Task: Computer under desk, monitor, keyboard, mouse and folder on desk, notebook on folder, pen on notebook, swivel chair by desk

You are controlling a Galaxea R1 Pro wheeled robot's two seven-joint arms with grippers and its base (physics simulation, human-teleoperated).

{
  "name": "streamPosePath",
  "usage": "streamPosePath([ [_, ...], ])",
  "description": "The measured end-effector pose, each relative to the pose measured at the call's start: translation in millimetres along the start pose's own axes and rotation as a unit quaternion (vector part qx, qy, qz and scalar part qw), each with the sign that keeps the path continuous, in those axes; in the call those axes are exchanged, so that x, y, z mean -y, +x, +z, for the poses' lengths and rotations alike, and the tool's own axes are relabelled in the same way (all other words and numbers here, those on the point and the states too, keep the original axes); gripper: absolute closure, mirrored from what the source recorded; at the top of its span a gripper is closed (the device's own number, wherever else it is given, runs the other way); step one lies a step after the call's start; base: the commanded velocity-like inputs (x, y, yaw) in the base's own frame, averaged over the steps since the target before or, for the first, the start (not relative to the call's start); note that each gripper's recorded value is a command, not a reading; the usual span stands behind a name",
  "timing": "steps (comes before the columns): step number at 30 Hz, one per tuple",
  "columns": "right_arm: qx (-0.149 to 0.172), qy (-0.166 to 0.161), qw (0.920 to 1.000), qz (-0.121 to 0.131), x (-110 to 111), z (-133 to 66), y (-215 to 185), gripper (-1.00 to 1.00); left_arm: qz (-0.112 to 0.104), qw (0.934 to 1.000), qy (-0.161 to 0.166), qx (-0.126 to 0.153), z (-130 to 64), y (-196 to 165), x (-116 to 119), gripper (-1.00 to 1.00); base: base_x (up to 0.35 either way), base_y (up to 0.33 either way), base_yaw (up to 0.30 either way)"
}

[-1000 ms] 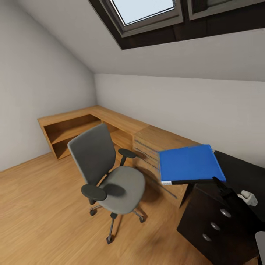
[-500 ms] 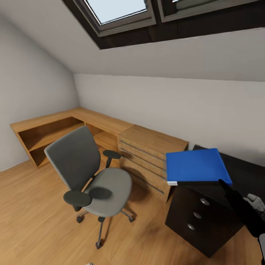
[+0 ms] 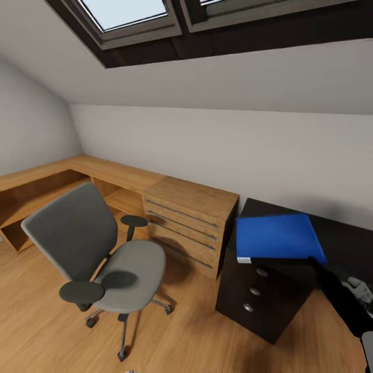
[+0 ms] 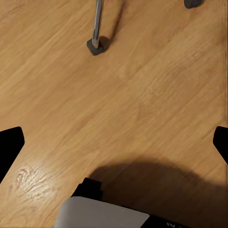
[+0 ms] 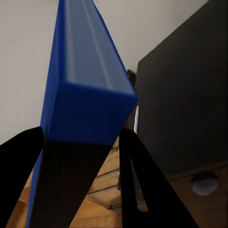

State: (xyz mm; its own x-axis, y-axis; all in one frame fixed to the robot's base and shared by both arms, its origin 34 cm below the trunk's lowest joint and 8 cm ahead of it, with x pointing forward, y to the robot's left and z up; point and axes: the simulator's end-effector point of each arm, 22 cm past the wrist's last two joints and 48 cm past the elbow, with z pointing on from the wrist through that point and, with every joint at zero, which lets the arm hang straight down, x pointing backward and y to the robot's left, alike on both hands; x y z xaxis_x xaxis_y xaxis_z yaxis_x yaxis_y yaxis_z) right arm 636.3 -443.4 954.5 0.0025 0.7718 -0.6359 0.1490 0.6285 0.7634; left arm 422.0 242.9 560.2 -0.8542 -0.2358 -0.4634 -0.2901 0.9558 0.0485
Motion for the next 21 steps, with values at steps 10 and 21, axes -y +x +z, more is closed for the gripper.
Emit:
streamPosePath([
  [10,-0.001,0.003,1.0000,0.001,3.0,0.1,1.7,1.00,0.021,0.9997,0.010,0.001,-1.5,2.2,7.6,-1.00,0.000,-0.064,-0.299],
  [21,0.000,0.003,1.0000,0.001,3.2,0.2,1.9,1.00,0.028,0.9995,0.012,0.000,-1.7,3.4,8.3,-1.00,0.000,-0.154,-0.300],
])
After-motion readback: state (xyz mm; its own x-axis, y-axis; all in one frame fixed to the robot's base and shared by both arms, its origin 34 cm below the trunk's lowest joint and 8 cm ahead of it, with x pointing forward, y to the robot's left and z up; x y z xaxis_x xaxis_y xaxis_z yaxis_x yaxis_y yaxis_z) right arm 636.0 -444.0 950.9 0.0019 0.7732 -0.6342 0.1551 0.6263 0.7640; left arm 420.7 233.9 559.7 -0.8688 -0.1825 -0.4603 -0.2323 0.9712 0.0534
